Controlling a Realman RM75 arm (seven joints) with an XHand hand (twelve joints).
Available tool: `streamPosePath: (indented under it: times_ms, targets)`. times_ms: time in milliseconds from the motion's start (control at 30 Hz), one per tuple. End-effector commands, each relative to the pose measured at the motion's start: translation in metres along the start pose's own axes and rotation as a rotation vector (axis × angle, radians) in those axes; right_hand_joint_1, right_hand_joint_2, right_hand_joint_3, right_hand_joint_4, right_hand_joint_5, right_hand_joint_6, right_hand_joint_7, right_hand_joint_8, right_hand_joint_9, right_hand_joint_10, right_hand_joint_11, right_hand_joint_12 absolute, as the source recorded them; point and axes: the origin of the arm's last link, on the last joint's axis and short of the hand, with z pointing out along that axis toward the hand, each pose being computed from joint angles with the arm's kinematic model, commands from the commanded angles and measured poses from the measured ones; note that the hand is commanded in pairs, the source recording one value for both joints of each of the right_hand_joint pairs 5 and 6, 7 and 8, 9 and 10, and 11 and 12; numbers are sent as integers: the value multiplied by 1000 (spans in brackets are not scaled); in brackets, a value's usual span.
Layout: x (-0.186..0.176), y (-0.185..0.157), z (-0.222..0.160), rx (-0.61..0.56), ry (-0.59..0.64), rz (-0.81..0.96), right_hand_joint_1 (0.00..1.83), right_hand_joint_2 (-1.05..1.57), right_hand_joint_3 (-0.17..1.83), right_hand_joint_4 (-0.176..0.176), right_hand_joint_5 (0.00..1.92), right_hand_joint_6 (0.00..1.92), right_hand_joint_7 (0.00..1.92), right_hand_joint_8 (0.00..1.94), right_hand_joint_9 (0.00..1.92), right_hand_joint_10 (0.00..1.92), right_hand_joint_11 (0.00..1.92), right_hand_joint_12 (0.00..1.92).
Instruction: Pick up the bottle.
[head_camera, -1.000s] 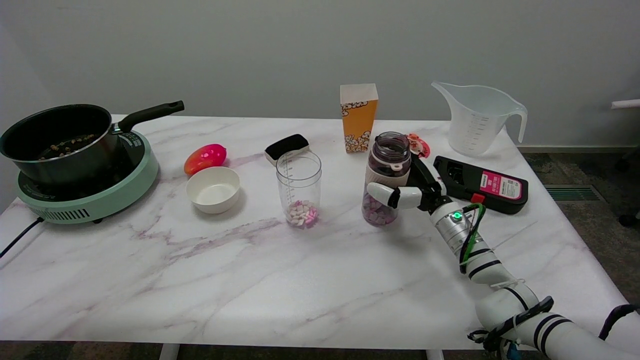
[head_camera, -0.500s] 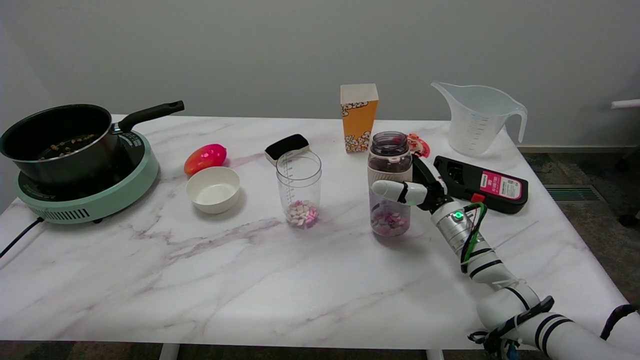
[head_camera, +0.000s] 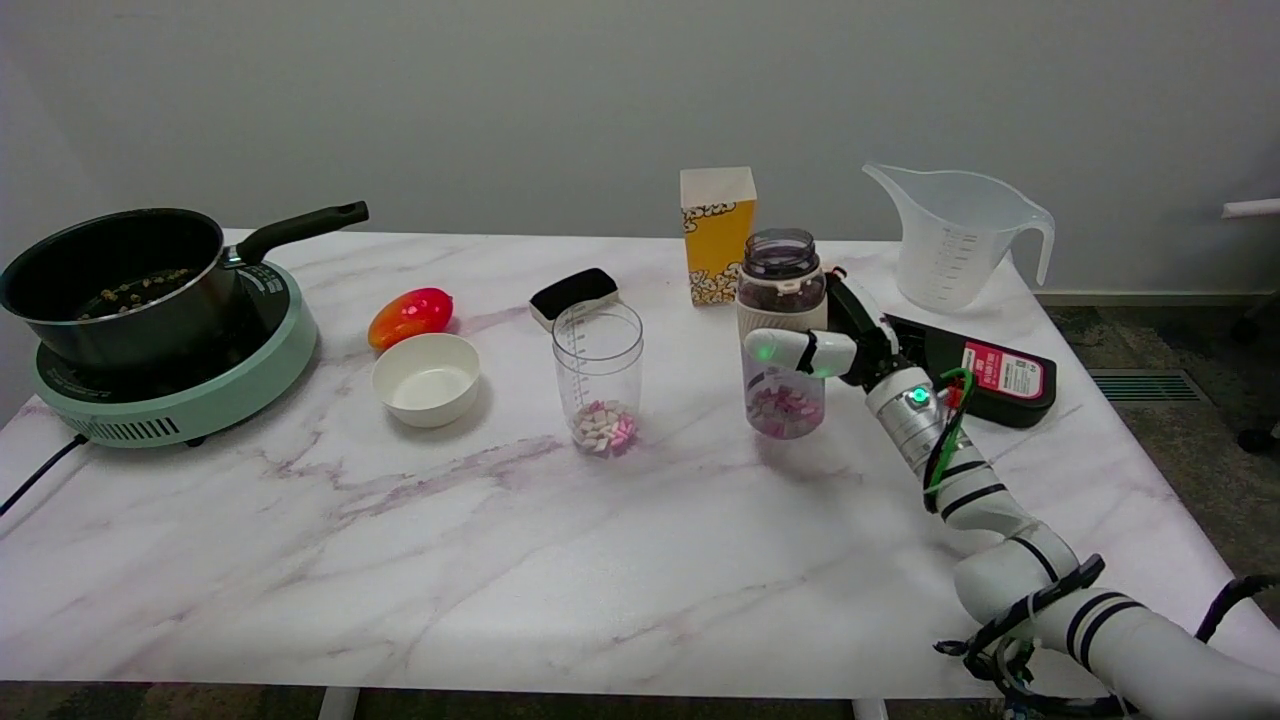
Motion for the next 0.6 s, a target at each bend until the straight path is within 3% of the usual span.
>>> streamPosePath:
  times_ms: [33, 300, 600]
  targets:
    - [19, -58, 68, 145, -12, -197, 1179, 1571, 301, 0, 1920, 1920, 1913, 1913, 1742, 1742, 1475, 1475]
    - [21, -110, 108, 259, -94, -394, 1181, 1571, 305, 0, 1920, 1920, 1906, 1906, 1728, 1728, 1463, 1463]
    - [0, -143, 113, 300, -150, -492, 1177, 1571, 313, 0, 1920, 1920, 1897, 1897, 1713, 1713, 1445, 1445]
